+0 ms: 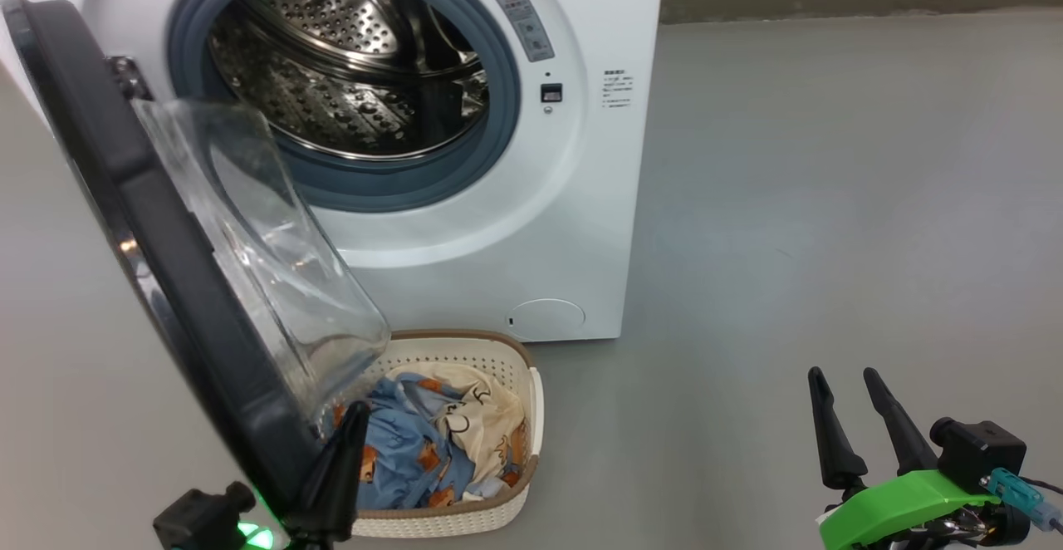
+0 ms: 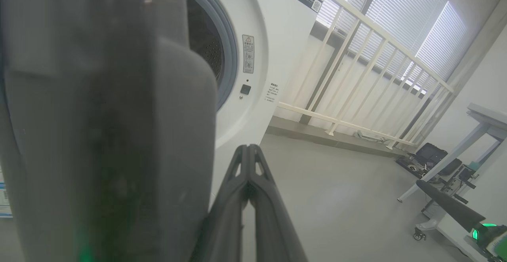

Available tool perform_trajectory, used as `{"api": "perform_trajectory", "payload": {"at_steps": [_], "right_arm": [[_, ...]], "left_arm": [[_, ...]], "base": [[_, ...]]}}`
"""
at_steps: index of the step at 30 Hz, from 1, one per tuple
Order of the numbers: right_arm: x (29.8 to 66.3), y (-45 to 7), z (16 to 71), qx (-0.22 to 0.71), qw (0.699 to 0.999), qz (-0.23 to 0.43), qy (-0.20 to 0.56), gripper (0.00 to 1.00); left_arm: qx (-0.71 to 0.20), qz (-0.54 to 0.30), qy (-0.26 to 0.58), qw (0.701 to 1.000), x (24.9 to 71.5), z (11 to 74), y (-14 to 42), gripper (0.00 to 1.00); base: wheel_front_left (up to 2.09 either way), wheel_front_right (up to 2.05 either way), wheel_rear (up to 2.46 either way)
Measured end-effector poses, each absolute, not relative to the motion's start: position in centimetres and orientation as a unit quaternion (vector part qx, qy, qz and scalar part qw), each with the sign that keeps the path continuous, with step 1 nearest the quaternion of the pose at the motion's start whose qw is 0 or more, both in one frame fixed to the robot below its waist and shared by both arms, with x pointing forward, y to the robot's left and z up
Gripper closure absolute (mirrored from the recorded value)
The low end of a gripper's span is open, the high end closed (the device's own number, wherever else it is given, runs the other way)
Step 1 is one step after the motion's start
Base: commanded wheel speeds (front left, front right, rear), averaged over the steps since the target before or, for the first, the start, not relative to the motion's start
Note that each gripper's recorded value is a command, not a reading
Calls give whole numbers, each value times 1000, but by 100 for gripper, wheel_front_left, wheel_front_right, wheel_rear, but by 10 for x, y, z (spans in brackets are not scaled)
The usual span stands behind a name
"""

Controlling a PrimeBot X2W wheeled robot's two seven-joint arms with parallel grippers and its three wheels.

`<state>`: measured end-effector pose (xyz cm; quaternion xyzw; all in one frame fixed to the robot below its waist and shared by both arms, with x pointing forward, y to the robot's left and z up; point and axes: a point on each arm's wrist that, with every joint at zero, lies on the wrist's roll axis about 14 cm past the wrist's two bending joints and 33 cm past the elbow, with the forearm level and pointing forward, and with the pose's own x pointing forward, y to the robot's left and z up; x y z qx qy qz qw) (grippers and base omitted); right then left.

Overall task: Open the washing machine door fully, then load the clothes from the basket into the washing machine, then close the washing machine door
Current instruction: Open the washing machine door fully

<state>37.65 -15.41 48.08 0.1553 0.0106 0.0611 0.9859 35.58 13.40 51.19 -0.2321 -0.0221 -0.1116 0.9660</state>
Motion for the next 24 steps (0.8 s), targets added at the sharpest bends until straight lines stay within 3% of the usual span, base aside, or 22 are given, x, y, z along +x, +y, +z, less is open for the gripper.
{"api": "perform_trajectory", "payload": {"at_steps": [24], "right_arm": [[396,-90,484,159,976,146,21,0]], "left_arm": [[-191,67,-48,978,303,512,255,100]], "base": [[0,0,0]]}}
